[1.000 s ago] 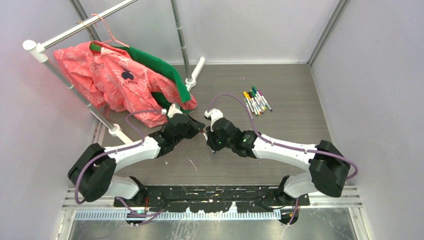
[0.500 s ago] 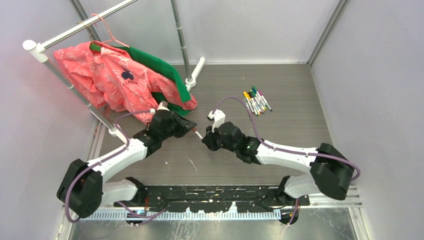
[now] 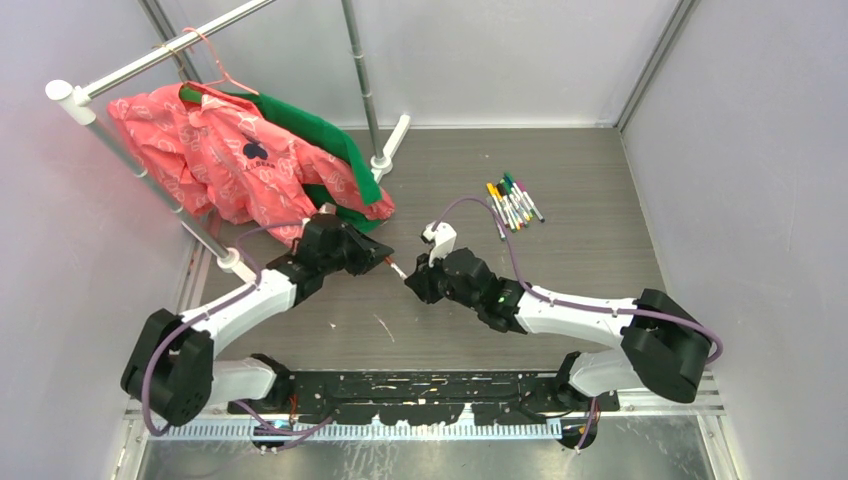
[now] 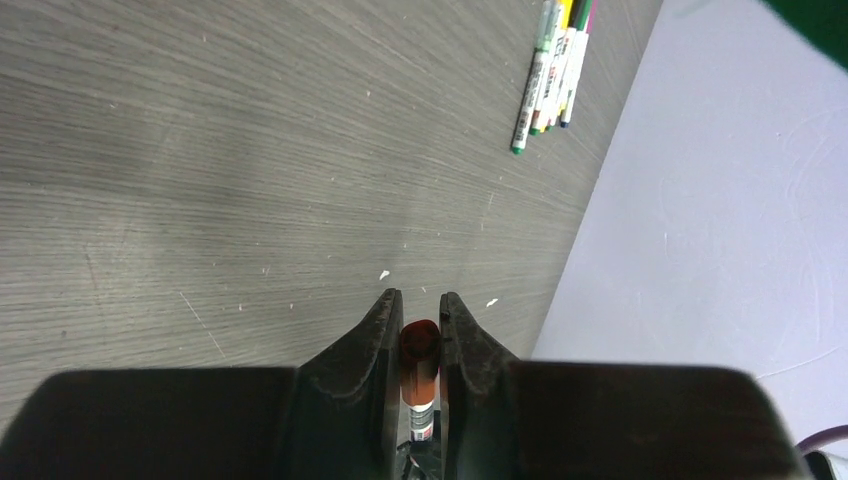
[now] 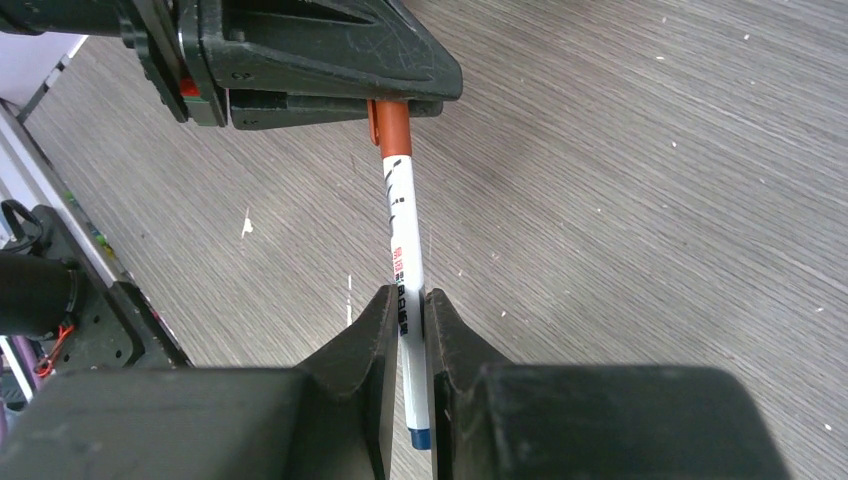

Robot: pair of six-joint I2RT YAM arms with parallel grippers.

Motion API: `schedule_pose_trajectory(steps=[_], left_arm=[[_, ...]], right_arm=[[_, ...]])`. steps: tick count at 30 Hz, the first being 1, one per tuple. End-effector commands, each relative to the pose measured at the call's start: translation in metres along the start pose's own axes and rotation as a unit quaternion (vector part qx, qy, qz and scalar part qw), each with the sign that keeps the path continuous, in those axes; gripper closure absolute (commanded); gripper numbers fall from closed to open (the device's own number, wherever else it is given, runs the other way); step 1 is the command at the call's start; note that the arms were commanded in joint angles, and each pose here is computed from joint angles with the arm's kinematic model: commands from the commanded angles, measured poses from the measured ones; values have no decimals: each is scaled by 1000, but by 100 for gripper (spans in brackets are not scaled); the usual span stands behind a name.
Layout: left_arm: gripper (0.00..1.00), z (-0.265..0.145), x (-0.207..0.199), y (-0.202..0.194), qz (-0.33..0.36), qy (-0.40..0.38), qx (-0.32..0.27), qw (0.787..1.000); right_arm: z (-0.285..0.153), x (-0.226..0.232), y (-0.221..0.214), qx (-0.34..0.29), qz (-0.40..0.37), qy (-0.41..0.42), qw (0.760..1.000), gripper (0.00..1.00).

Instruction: Open the pen caps

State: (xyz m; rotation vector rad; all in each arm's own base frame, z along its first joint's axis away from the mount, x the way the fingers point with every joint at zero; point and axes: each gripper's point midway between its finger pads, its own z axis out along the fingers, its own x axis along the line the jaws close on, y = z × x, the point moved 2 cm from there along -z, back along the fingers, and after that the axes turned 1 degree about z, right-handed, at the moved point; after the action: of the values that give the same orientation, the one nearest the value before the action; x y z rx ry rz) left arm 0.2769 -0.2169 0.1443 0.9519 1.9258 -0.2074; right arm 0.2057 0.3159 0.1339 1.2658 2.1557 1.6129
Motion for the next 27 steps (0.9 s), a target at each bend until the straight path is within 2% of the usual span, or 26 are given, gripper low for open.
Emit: schedule_pose_trajectory(steps=[1, 8, 18, 27], left_arm=[[100, 7, -53, 63, -36, -84, -98, 991], [100, 22, -60, 69, -40, -103, -83, 990], [100, 16, -53, 93, -32, -105, -101, 989], [100, 18, -57, 100, -50, -138, -79, 986]], right_arm=[[-18, -27, -56, 93, -4, -49, 994, 99], [-14, -32, -68, 106, 3, -60, 993, 99], [-14, -37, -75, 110, 10, -72, 991, 99], [-21, -44, -84, 113, 19, -86, 990, 99]])
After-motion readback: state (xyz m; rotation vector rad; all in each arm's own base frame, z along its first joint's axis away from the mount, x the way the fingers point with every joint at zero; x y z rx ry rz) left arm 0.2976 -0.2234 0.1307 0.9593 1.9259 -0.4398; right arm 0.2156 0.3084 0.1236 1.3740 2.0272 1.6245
